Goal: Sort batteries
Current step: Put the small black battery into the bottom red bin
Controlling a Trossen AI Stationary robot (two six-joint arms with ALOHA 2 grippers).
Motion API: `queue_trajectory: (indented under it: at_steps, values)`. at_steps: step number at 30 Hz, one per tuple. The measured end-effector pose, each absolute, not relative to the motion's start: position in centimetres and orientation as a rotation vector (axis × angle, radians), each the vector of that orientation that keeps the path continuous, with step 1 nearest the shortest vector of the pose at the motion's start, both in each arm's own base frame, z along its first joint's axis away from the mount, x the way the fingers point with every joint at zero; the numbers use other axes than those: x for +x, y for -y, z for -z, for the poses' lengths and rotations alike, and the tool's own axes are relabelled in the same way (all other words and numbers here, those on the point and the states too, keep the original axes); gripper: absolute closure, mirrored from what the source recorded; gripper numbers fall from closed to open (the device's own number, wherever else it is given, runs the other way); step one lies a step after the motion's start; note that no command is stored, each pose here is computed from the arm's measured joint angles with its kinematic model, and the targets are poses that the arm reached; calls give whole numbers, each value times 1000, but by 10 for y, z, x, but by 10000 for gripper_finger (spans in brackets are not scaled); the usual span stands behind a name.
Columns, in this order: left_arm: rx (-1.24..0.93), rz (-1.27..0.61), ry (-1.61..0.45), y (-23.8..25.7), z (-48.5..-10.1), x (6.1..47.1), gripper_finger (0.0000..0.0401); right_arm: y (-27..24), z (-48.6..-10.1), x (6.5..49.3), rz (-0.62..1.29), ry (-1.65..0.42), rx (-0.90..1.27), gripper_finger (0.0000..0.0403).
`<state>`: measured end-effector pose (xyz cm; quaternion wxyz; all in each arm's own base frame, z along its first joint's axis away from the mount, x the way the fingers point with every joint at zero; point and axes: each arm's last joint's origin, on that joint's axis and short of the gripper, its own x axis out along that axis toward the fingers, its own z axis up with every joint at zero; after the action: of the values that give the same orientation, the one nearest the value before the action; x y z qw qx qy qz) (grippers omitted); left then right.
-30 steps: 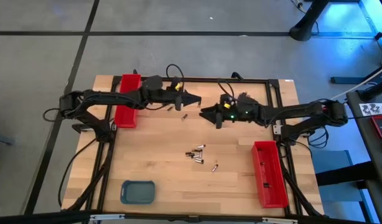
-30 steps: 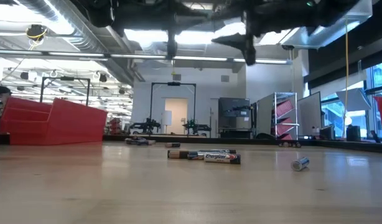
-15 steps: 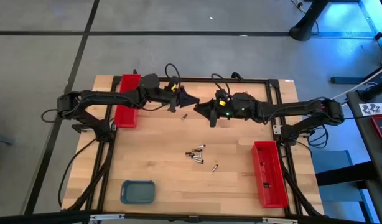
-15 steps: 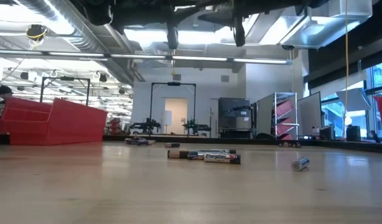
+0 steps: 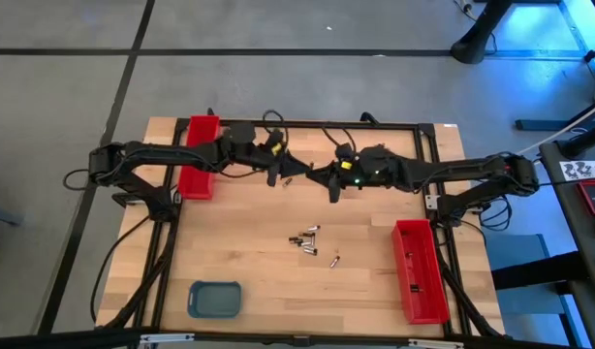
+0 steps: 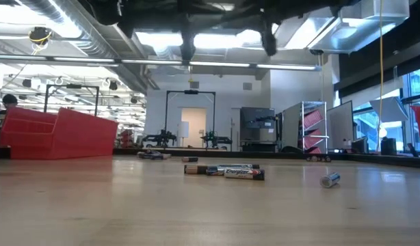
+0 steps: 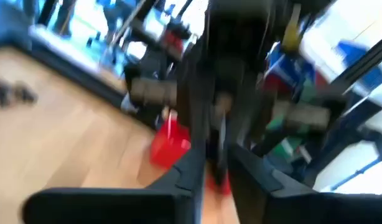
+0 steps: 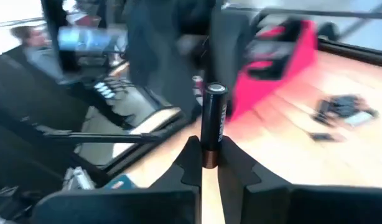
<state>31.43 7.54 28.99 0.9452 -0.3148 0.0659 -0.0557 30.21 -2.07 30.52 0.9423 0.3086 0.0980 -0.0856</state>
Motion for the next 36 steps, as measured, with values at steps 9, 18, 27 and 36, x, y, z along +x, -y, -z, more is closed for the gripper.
queue_trajectory:
  at_steps: [9,18,27,36]
  values:
    - [-669,62,-226,-79,-280,312,243,-13,-302,262,158,-517,695,383]
    - [-696,38,-305,-78,-272,310,233,-90,-289,189,36,-1069,775,383]
    - [-658,14,-292,-79,-272,311,233,-137,-273,112,42,-1562,548,383]
    - [-660,-4,-288,-80,-272,311,232,-162,-236,113,-52,-1572,468,383]
